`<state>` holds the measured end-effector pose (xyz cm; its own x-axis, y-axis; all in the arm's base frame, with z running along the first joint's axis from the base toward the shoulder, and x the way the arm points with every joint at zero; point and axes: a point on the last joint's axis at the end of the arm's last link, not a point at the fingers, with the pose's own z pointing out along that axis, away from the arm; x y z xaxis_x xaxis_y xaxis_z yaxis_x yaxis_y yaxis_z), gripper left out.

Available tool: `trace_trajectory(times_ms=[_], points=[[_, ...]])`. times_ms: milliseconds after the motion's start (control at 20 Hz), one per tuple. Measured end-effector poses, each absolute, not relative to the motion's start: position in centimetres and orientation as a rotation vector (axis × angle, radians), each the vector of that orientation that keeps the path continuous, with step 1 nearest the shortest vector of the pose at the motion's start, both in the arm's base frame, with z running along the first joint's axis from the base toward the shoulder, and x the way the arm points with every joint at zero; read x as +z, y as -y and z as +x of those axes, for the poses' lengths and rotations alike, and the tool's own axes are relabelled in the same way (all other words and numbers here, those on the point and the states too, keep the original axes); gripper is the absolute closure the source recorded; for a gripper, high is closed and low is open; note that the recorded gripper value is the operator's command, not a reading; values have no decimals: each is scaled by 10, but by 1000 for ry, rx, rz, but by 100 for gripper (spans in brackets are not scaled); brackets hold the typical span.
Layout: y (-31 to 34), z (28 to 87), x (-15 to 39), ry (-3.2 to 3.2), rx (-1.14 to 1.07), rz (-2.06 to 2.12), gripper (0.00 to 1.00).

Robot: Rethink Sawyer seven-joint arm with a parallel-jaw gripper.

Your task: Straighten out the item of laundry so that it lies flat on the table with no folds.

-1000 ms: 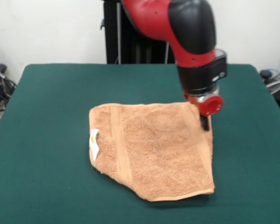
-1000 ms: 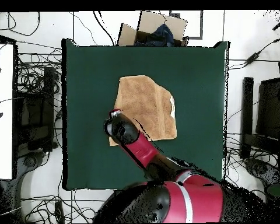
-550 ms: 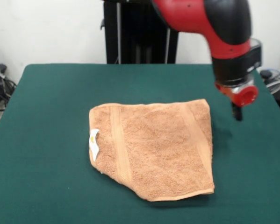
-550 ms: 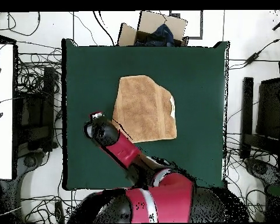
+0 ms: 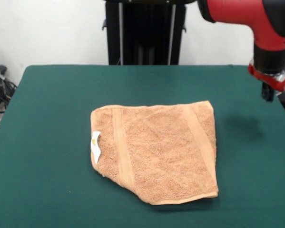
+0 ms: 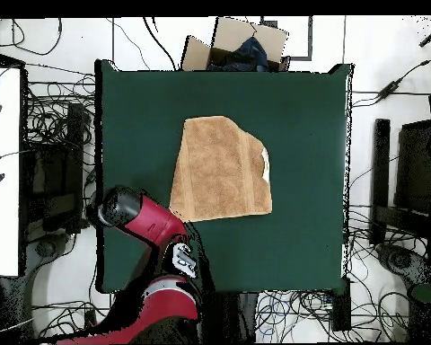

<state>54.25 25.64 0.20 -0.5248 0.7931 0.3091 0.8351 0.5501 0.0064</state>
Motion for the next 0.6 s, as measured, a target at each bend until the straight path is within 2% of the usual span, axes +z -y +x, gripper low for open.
trace_trajectory(times_ms=[150, 600], points=[[-245, 554, 9, 2537, -193, -1311, 100], [-149, 646, 33, 2706, -141, -1399, 100]])
